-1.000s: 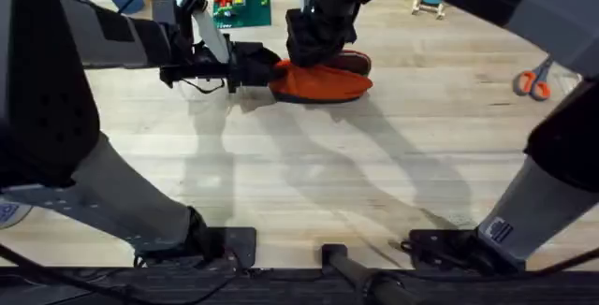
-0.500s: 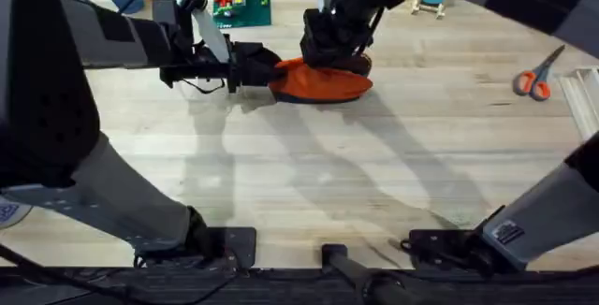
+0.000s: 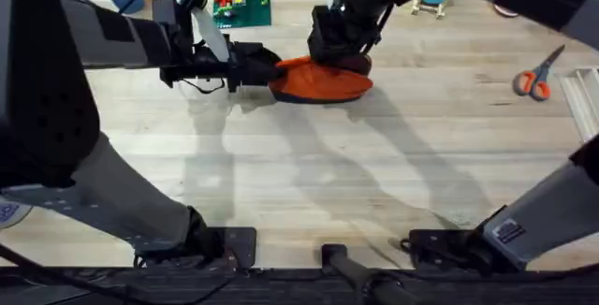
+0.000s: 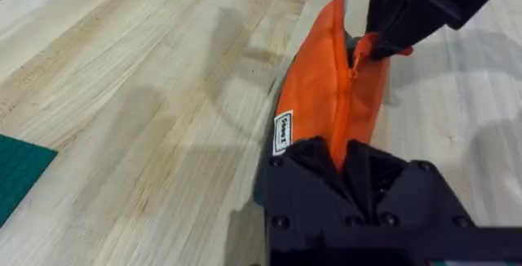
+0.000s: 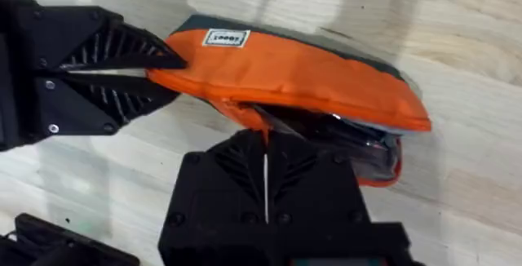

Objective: Unzip the bag, pick up the pens from the table one at a time and place them inside, then zip the bag closed.

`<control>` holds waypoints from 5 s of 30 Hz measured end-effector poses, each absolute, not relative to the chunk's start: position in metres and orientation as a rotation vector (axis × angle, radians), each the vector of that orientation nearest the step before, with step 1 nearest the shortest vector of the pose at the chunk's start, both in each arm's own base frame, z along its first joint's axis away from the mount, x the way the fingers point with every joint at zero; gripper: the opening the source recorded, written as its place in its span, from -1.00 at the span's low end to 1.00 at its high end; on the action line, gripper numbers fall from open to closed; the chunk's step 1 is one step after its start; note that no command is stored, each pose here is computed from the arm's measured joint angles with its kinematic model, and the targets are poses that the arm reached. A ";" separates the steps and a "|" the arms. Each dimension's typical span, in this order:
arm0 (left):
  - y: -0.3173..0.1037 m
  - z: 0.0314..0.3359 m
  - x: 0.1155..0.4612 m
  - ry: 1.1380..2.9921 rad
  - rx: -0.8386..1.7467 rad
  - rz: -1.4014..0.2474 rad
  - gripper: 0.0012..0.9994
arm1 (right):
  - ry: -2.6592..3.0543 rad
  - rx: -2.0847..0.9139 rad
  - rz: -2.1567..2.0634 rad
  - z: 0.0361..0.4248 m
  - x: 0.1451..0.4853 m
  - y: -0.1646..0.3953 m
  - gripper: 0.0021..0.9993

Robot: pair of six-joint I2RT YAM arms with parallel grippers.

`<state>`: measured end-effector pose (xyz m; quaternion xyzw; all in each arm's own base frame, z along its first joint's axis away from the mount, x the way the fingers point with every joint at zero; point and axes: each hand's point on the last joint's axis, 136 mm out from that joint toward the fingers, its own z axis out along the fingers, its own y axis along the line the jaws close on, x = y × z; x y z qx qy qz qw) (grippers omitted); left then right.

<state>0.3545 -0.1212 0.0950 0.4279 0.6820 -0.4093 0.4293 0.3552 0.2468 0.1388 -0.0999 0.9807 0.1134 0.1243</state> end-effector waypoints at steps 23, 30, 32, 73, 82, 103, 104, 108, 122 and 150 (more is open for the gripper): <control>-0.121 0.095 0.355 1.703 1.069 -1.016 -0.92 | 2.886 -0.136 0.326 0.139 0.351 0.189 -0.93; -0.120 0.095 0.355 1.703 1.068 -1.014 -0.92 | 2.892 -0.095 0.312 0.142 0.352 0.173 -0.94; -0.120 0.095 0.355 1.703 1.068 -1.014 -0.92 | 2.898 -0.084 0.307 0.141 0.352 0.169 -0.94; -0.122 0.094 0.355 1.712 1.064 -1.023 -0.92 | 2.970 0.173 0.293 0.107 0.334 0.091 -0.93; -0.122 0.094 0.356 1.715 1.063 -1.021 -0.92 | 3.008 0.327 0.163 0.088 0.325 0.036 -0.94; -0.122 0.094 0.356 1.715 1.063 -1.018 -0.92 | 3.003 0.289 0.136 0.088 0.327 0.030 -0.94; -0.122 0.094 0.356 1.715 1.064 -1.017 -0.92 | 3.004 0.287 0.136 0.088 0.327 0.030 -0.94; -0.122 0.094 0.357 1.717 1.064 -1.014 -0.92 | 2.988 0.268 0.138 0.093 0.327 0.030 -0.94; -0.122 0.094 0.357 1.713 1.067 -1.009 -0.92 | 2.908 0.208 0.147 0.136 0.326 0.030 0.95; -0.099 0.103 0.401 2.037 0.779 -0.887 0.99 | 2.816 -0.003 0.170 0.210 0.327 0.060 0.99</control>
